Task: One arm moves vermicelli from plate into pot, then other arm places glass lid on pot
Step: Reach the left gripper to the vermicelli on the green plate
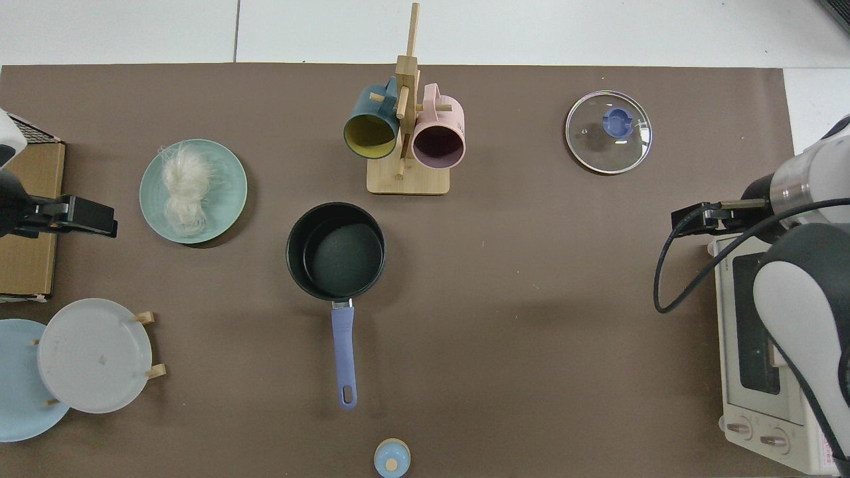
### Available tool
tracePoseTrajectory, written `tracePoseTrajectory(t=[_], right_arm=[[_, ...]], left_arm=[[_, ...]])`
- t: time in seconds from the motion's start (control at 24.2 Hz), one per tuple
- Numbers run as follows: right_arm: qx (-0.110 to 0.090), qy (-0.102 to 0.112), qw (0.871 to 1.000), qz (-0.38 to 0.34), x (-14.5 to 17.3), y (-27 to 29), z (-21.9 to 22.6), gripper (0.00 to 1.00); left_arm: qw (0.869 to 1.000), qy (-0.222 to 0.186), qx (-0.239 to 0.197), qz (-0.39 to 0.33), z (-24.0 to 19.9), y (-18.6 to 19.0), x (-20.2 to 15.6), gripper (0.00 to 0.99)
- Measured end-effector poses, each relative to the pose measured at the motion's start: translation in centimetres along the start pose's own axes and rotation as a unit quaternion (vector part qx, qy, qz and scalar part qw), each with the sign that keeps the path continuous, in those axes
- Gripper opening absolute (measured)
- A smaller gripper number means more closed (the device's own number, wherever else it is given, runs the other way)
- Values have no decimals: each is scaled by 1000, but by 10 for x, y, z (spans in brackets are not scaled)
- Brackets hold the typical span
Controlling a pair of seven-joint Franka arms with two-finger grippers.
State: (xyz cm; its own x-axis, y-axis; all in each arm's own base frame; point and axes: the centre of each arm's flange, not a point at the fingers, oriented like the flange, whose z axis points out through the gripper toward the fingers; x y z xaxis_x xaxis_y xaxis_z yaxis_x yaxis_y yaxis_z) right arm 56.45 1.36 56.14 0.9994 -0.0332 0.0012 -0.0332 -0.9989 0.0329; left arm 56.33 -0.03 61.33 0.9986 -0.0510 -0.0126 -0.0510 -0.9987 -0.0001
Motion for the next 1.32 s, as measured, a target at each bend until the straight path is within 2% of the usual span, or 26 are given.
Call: tracePoseTrajectory(t=[0.45, 0.62, 0.78, 0.95, 1.11, 1.32], right_arm=[[0, 4, 1000, 5, 3, 6, 1, 996], [0, 11, 1000, 8, 14, 8, -1, 996], [-1, 27, 1000, 16, 47, 16, -6, 996], [-3, 29, 999, 20, 89, 18, 13, 991], [-5, 26, 999, 18, 136, 12, 55, 991], [-7, 42, 999, 14, 189, 4, 125, 987]], left_arm=[[1000, 0, 0, 3, 0, 3, 0, 991], [1000, 0, 0, 3, 2, 2, 2, 991], [1000, 7, 0, 3, 10, 2, 17, 991], [1000, 21, 0, 5, 30, 2, 43, 991], [1000, 25, 1, 9, 66, 1, 69, 991], [1000, 28, 2, 10, 121, -2, 99, 991]])
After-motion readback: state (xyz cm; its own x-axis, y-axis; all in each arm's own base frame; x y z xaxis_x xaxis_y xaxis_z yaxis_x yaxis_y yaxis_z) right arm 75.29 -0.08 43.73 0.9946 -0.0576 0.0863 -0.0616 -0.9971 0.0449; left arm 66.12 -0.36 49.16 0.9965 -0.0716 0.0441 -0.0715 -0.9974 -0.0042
